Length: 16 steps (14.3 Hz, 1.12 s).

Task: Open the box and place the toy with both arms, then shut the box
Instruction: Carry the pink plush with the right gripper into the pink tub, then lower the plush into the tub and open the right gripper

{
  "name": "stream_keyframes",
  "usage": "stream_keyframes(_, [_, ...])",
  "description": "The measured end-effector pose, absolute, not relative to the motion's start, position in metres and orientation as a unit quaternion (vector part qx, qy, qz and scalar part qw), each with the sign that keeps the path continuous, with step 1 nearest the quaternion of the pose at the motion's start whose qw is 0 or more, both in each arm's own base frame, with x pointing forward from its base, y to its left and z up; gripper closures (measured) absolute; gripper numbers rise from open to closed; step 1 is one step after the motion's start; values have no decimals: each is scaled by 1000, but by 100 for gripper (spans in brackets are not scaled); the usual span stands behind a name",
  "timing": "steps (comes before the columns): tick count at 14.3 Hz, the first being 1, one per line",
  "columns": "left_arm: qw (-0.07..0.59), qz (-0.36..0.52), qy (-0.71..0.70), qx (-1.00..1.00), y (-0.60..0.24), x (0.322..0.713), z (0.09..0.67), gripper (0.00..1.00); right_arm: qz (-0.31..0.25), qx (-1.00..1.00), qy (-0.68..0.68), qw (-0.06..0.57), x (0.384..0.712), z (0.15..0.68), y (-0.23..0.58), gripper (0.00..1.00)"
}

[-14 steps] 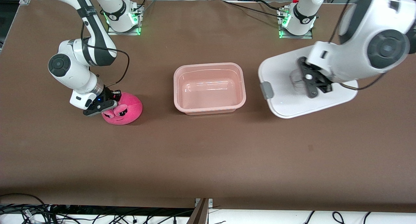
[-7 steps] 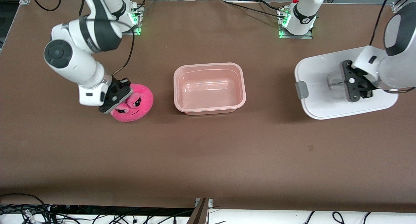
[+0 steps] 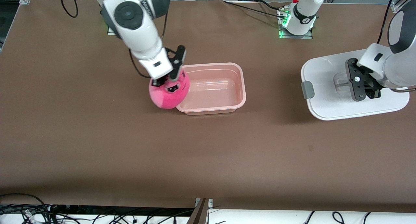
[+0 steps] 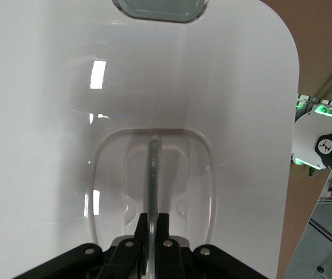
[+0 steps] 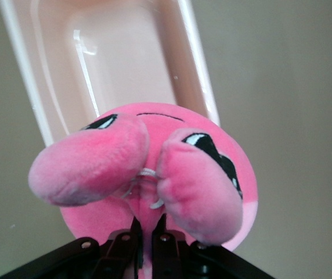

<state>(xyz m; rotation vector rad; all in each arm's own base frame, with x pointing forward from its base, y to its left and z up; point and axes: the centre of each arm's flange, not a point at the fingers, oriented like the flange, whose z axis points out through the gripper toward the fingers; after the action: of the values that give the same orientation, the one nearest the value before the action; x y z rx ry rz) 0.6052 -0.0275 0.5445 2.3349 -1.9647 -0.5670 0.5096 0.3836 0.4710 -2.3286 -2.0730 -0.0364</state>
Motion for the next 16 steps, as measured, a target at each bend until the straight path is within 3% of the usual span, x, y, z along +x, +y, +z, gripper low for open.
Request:
stream_keyframes(6, [19, -182, -636, 749, -32, 605, 544, 93, -8, -664, -748, -6, 466, 447, 480, 93])
stream_keyframes(16, [19, -182, -637, 748, -34, 605, 544, 93, 22, -655, -755, -21, 488, 375, 485, 93])
